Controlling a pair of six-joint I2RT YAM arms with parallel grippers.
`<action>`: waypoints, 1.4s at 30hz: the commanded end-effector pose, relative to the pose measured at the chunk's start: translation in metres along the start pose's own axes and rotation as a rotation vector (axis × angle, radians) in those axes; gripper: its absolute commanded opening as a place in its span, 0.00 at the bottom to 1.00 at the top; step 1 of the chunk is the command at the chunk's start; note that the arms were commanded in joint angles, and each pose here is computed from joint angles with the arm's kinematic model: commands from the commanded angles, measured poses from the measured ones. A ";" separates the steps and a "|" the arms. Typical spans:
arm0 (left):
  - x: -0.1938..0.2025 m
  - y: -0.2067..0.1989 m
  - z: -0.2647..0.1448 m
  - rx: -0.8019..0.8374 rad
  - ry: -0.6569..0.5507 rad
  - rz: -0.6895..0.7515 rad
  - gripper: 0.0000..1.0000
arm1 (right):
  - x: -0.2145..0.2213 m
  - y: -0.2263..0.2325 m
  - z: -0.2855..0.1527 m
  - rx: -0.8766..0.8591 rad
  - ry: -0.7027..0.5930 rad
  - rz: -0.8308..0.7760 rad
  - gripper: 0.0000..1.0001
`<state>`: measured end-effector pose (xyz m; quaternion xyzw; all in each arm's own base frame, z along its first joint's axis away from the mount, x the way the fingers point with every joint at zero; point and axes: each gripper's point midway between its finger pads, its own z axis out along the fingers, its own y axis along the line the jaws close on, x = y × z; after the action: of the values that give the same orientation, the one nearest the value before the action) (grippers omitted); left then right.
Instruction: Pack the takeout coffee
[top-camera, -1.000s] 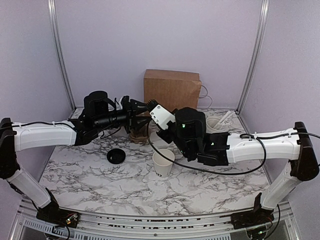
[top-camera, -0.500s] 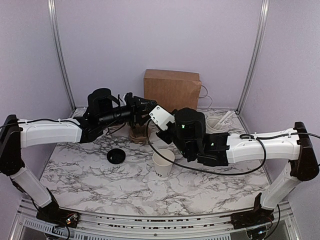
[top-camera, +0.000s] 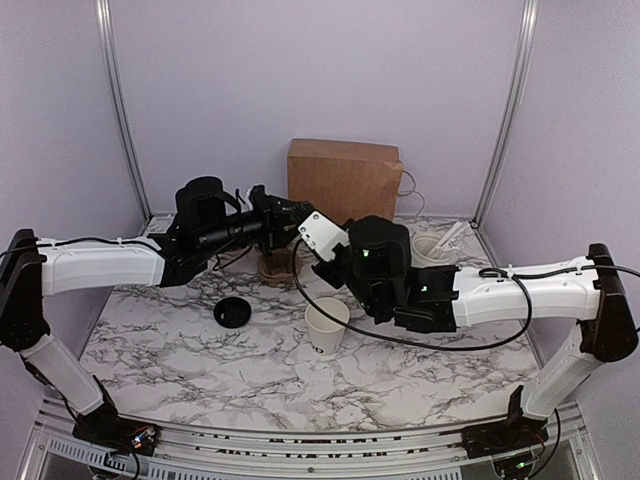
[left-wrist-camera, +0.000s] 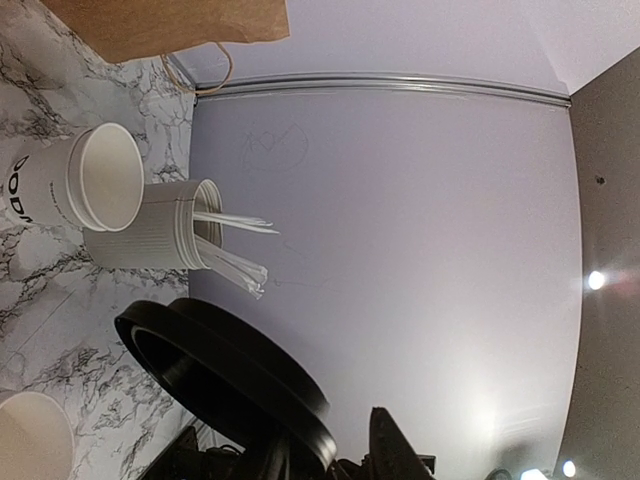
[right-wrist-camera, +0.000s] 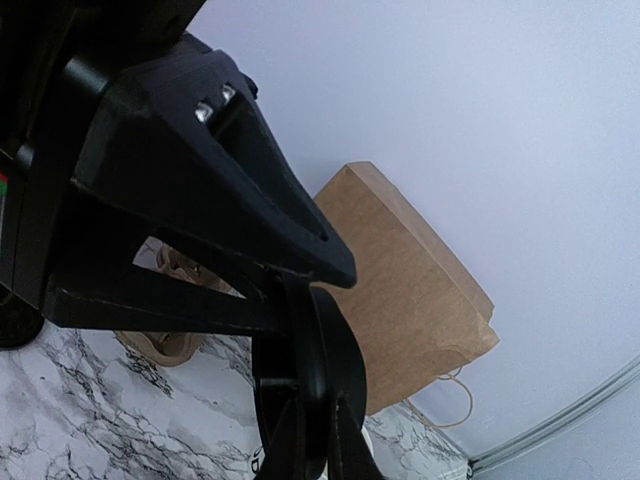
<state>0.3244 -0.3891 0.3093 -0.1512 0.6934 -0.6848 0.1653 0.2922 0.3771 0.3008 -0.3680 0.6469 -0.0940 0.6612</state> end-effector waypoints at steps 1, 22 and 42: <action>0.001 -0.003 0.004 0.031 0.000 0.014 0.27 | -0.014 -0.001 0.000 0.003 -0.019 0.030 0.00; 0.006 -0.008 0.003 0.059 0.014 0.057 0.00 | -0.013 0.004 -0.006 -0.067 -0.009 0.088 0.37; 0.057 -0.037 -0.012 0.192 0.307 0.387 0.00 | -0.015 -0.042 -0.057 -0.634 -0.110 0.706 0.74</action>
<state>0.2935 -0.4033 0.3199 0.0017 0.6900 -0.6996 0.1855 0.2773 0.3277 0.3510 -0.2939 0.7016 0.2374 0.6041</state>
